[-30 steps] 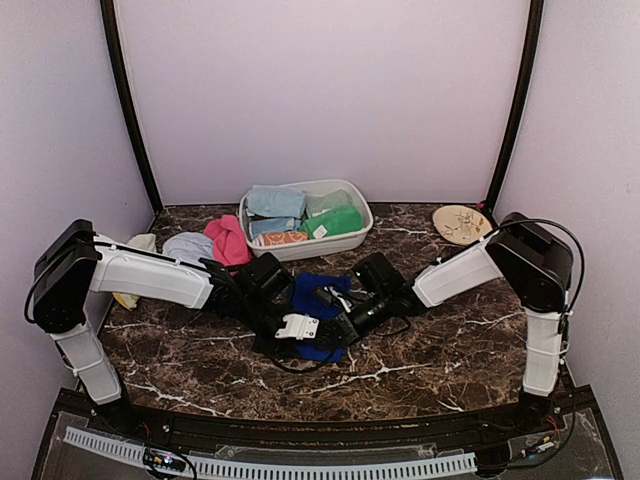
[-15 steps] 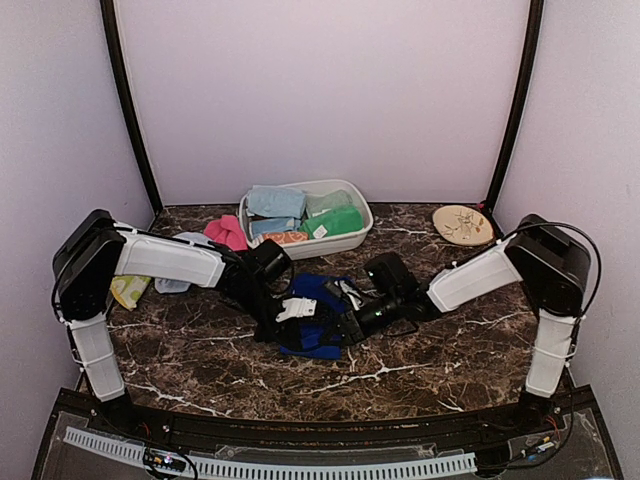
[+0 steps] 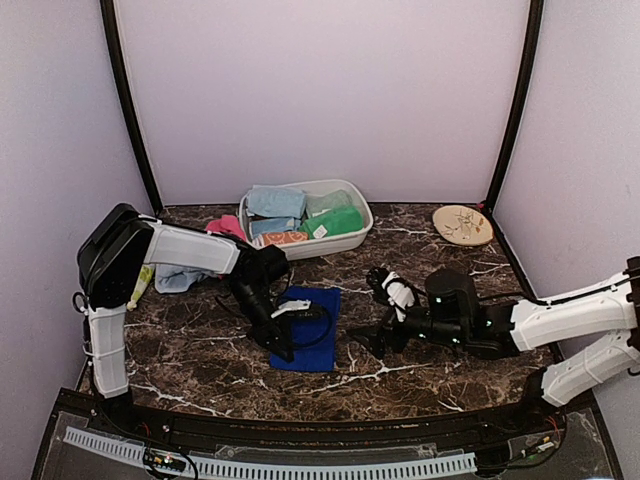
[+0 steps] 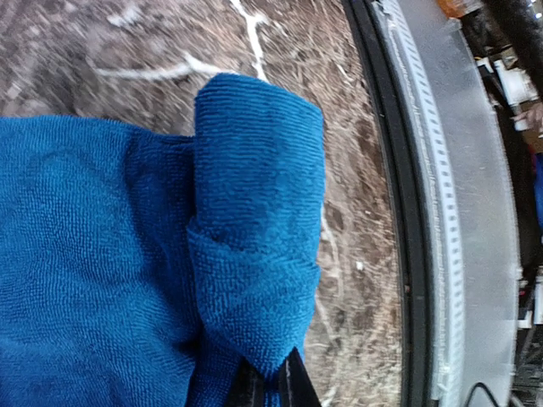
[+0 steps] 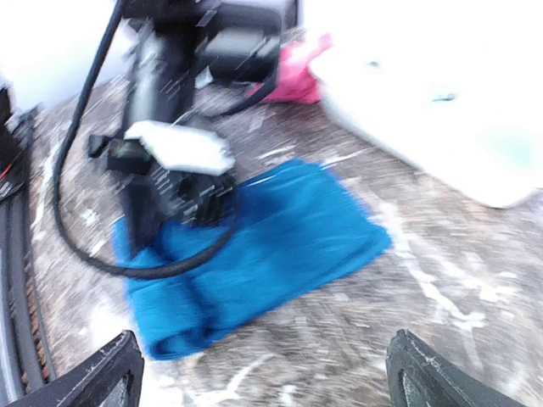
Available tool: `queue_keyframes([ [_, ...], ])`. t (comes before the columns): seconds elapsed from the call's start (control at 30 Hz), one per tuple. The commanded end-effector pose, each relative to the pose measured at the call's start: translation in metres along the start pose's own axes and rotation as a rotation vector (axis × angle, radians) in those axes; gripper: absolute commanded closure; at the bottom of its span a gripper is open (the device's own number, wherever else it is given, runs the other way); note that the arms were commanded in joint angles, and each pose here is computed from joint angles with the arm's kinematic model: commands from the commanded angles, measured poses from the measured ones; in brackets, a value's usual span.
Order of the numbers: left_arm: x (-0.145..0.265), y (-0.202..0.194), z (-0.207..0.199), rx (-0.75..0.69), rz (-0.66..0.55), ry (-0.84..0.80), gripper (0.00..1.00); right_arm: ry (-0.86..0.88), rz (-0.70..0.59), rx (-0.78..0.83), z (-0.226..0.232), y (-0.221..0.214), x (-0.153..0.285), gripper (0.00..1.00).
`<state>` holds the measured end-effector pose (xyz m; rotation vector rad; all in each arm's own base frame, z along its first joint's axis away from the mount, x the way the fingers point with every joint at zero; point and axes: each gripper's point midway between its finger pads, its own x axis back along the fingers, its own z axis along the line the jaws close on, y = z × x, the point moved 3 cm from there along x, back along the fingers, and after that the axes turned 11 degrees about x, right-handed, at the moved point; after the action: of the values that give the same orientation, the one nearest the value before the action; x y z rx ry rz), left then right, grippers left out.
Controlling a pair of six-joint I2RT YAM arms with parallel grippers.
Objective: Roll the towels
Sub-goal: Roll the towel at the center of the board.
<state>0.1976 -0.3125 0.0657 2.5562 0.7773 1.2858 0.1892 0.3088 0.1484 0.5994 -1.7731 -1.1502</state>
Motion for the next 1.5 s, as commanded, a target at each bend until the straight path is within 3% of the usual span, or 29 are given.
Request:
queue_keyframes([
  [0.0, -0.005, -0.016, -0.015, 0.096, 0.068, -0.109, 1.00, -0.343, -0.077, -0.072, -0.046, 0.000, 0.033, 0.00],
  [0.1, -0.006, -0.016, -0.005, 0.123, 0.076, -0.085, 1.00, -0.317, -0.171, -0.144, -0.046, -0.001, 0.048, 0.00],
  [0.3, -0.007, -0.019, 0.011, 0.179, 0.075, -0.055, 1.00, -0.088, 0.000, 0.363, 0.024, -0.005, 0.017, 0.00],
  [0.43, -0.012, -0.023, 0.018, 0.214, 0.089, -0.047, 1.00, 0.059, -0.034, 0.653, 0.071, -0.001, 0.002, 0.01],
  [0.67, -0.009, -0.026, 0.026, 0.251, 0.079, -0.074, 1.00, 0.193, -0.058, 0.910, 0.112, 0.004, -0.036, 0.23],
  [0.97, -0.009, -0.028, 0.029, 0.270, 0.074, -0.108, 1.00, 0.285, 0.009, 0.995, 0.127, -0.023, -0.082, 0.40],
  [1.27, -0.007, -0.031, 0.031, 0.266, 0.072, -0.118, 0.98, 0.261, 0.064, 0.868, 0.102, -0.042, -0.107, 0.54],
  [1.47, -0.010, -0.037, 0.034, 0.270, 0.085, -0.120, 0.95, 0.220, 0.035, 0.839, 0.093, -0.035, -0.105, 0.55],
])
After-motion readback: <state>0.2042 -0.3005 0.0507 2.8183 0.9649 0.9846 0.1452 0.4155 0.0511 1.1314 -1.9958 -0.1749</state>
